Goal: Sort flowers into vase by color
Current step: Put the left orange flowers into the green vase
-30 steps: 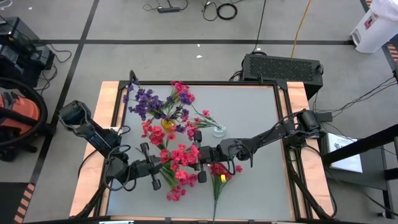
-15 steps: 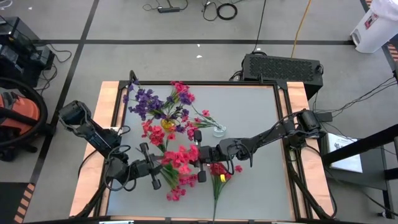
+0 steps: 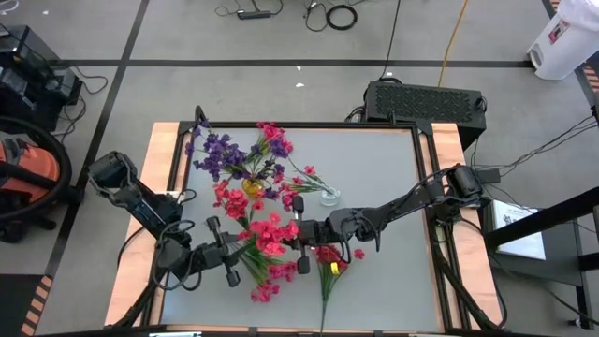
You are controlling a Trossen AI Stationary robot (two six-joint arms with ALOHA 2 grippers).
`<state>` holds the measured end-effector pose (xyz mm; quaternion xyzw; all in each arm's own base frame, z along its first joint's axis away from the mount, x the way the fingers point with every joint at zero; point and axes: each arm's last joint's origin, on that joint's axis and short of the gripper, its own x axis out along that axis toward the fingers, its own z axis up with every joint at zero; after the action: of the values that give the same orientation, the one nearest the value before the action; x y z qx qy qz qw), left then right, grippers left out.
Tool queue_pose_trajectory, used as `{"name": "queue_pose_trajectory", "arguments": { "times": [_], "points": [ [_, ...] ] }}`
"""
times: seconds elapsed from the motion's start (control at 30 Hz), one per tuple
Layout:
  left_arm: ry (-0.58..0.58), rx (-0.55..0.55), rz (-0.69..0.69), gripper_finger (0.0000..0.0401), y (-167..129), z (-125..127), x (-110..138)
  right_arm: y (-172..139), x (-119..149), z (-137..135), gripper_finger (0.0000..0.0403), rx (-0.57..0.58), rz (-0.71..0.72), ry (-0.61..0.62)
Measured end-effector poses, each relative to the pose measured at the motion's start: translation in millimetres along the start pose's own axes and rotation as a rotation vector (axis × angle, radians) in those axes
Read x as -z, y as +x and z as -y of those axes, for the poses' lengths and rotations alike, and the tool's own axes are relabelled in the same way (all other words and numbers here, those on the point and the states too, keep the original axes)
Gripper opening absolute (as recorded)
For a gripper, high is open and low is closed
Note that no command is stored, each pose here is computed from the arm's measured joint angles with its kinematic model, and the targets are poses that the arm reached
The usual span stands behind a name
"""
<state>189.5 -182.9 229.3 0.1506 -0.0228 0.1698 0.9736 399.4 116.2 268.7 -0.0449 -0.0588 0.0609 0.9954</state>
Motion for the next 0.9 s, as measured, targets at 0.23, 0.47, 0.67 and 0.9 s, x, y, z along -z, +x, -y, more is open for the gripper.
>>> {"name": "queue_pose_trajectory", "arguments": {
  "times": [0.23,0.47,0.67,0.9],
  "points": [
    [0.012,-0.056,-0.043,0.0082,-11,-1,-3,0,4,2,0.0003,0.048,-0.039,-0.011],
    [-0.008,-0.045,-0.042,0.0082,-21,-1,-9,0,4,4,0.0003,0.055,-0.039,-0.010],
    [-0.014,-0.004,-0.033,0.0082,-34,2,-12,1,4,7,0.0003,0.062,-0.040,-0.001],
    [-0.018,-0.044,-0.096,0.0082,-60,5,-13,1,4,7,0.0004,0.057,-0.041,0.008]
  ]
}}
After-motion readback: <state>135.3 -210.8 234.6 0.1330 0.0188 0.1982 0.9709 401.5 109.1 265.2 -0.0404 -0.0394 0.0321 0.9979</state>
